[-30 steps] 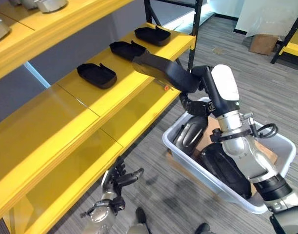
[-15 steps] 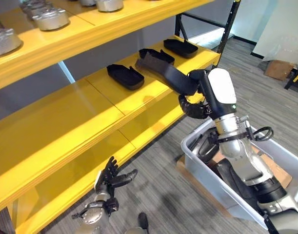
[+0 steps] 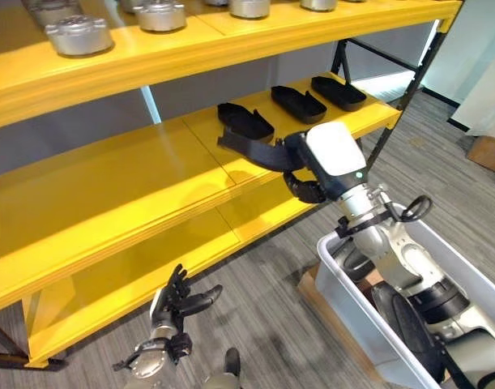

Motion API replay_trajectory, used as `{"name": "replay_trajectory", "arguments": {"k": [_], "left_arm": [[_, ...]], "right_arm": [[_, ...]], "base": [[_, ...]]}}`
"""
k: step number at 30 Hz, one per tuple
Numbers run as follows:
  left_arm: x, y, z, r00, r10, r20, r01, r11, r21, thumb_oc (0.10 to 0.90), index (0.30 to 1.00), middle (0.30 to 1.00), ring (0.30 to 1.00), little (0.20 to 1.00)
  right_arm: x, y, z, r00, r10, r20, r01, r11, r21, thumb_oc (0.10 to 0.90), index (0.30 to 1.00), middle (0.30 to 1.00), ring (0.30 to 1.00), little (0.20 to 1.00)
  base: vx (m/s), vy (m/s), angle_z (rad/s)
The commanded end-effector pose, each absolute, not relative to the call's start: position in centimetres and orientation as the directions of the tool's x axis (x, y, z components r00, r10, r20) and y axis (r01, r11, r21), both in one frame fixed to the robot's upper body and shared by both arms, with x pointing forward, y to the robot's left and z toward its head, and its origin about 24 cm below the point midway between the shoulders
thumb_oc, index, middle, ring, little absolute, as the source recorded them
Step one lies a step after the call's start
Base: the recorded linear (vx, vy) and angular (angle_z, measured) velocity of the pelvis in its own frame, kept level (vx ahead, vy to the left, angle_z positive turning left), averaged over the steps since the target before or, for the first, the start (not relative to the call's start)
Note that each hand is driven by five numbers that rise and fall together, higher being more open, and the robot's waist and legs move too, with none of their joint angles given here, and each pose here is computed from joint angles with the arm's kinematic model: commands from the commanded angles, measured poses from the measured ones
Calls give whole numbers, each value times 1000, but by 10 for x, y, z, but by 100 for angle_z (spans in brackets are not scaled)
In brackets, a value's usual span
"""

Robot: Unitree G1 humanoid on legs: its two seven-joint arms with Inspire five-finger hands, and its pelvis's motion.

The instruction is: Move parts from the plastic box to the shelf.

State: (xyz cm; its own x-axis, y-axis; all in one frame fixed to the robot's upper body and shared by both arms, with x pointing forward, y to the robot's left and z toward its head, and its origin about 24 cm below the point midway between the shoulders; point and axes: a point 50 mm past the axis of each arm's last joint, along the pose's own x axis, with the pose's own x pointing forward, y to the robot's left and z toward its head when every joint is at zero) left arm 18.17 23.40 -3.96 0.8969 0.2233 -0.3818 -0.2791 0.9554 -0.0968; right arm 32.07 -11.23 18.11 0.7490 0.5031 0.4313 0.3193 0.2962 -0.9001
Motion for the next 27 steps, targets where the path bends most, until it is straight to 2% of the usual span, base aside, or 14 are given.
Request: {"name": "replay_trajectory", "arguments": {"k": [1, 10, 16, 21, 27], "left_arm": [[207, 230, -2, 970, 176, -165, -191, 979, -78, 900, 1000, 1000, 1000, 1000], [208, 243, 5, 972, 189, -141, -196, 980, -44, 900, 1000, 1000, 1000, 1000], [205, 252, 9, 969, 211, -132, -215, 976, -17, 900, 1000, 1000, 1000, 1000], [210, 248, 1, 966, 200, -165, -206, 978, -21, 900, 1000, 1000, 1000, 1000], [215, 241, 5, 975, 164, -148, -169, 985, -23, 900, 1000, 1000, 1000, 1000]], "right_arm": [[327, -95, 259, 555, 546, 628, 569, 301, -765, 400, 300, 300, 300, 300], [345, -72, 282, 552, 570, 609, 600, 237, -765, 400, 300, 300, 300, 300], [360, -78, 270, 632, 538, 558, 581, 148, -801, 400, 300, 300, 300, 300], [359, -102, 253, 677, 495, 544, 535, 176, -826, 400, 300, 300, 300, 300], [355, -105, 262, 649, 479, 591, 563, 220, -797, 400, 300, 300, 300, 300]], "base": [[50, 37, 40], [56, 62, 40], [85, 201, 17], [1, 129, 64], [77, -163, 34]]}}
